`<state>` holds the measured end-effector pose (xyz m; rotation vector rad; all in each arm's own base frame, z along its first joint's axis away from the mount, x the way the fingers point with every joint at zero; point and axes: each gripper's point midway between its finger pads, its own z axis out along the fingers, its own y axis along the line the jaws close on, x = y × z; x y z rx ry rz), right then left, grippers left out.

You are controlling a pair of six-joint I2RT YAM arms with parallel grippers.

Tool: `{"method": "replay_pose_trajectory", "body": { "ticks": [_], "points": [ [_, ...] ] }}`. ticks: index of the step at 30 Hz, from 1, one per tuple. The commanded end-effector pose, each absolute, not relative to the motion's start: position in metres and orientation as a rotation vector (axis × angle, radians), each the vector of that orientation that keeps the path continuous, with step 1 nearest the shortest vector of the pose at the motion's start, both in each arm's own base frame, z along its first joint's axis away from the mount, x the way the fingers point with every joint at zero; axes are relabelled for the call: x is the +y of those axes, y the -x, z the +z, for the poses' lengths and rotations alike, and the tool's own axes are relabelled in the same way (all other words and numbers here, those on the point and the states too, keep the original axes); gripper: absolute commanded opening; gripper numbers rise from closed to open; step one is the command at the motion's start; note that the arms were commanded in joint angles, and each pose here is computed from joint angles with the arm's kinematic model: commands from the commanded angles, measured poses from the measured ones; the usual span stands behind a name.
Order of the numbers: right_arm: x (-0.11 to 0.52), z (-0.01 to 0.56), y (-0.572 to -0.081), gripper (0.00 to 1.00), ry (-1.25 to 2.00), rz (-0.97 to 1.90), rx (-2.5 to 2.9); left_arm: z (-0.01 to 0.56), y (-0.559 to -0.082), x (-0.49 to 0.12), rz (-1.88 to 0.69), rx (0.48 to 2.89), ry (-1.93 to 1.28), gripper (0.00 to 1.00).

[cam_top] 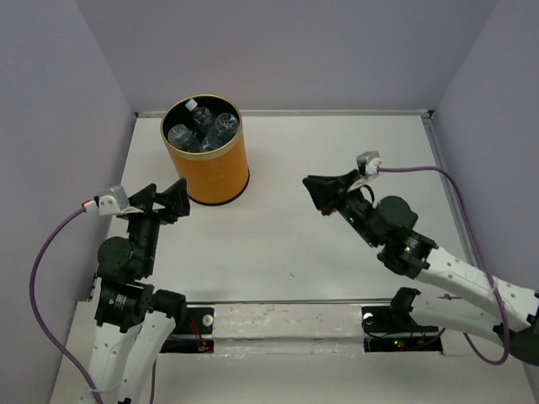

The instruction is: Put the plastic bottles in the bin

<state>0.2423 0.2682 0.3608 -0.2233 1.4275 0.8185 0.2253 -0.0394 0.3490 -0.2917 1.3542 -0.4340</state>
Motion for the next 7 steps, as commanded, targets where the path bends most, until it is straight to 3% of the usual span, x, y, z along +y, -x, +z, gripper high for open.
{"method": "replay_pose_trajectory", "body": {
  "ticks": [1,2,3,7],
  "points": [
    [0.21,0.317,-0.232,0.62,0.077,0.707,1.509,0.333,-0.227,-0.084,-0.626,1.428,0.135,0.99],
    [0.197,0.307,-0.226,0.85,0.061,0.693,1.522,0.331,-0.225,-0.088,-0.649,1.436,0.118,0.99],
    [0.184,0.296,-0.221,0.99,0.04,0.676,1.534,0.33,-0.222,-0.093,-0.675,1.438,0.1,0.99],
    [0.161,0.28,-0.212,1.0,0.0,0.642,1.549,0.331,-0.215,-0.095,-0.697,1.407,0.081,0.99]
  ]
}}
